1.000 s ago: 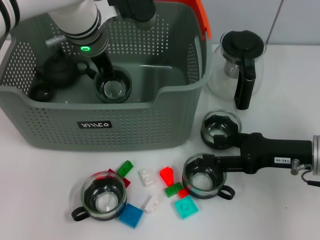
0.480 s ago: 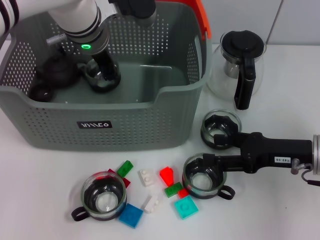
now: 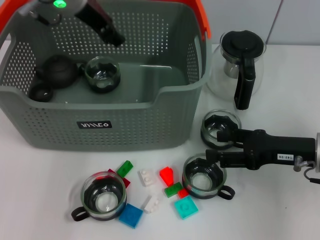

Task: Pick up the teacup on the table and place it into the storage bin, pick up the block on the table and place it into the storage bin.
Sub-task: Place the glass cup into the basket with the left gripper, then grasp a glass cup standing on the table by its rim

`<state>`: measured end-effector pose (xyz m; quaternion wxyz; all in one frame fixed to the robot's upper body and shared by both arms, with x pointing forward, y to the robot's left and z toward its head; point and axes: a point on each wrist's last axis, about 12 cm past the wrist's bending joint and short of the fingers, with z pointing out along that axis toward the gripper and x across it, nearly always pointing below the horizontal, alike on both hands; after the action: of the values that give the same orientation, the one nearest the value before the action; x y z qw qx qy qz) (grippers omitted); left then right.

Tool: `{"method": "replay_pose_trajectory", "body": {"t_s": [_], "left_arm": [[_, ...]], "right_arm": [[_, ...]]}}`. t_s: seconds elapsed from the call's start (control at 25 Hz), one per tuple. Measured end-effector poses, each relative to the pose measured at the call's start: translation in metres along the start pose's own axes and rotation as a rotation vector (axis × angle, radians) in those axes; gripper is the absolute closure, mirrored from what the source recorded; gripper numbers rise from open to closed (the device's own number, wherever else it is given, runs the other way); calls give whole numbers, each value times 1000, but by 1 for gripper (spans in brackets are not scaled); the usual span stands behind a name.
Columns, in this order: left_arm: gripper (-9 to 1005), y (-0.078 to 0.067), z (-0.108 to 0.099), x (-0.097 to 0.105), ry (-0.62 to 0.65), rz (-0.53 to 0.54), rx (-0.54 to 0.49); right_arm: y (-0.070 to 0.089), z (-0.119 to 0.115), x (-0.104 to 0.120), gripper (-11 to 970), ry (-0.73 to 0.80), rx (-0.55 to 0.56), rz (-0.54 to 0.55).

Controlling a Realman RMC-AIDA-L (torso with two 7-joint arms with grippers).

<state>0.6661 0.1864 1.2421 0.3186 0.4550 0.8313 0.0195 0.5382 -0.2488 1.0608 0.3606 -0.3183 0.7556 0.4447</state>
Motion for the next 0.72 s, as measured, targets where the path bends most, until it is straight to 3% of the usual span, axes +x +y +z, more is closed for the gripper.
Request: {"method": "replay_pose_trajectory", "body": {"t_s": [0.12,0.32,0.56,0.72], "left_arm": [[466,9,-22,13,-159,-113,69],[465,15,-37,34,-364,-249,130],[465,12,-48,38,-452,-299,61],[466,1,-64,34,-488,-263,-9]], "right_arm": [[0,0,-1,47,1,-1,1],[0,0,1,47,5,-1,8],[0,-1,1,47,5,2,9],[-1,-2,0,47,6,3,8]]}}
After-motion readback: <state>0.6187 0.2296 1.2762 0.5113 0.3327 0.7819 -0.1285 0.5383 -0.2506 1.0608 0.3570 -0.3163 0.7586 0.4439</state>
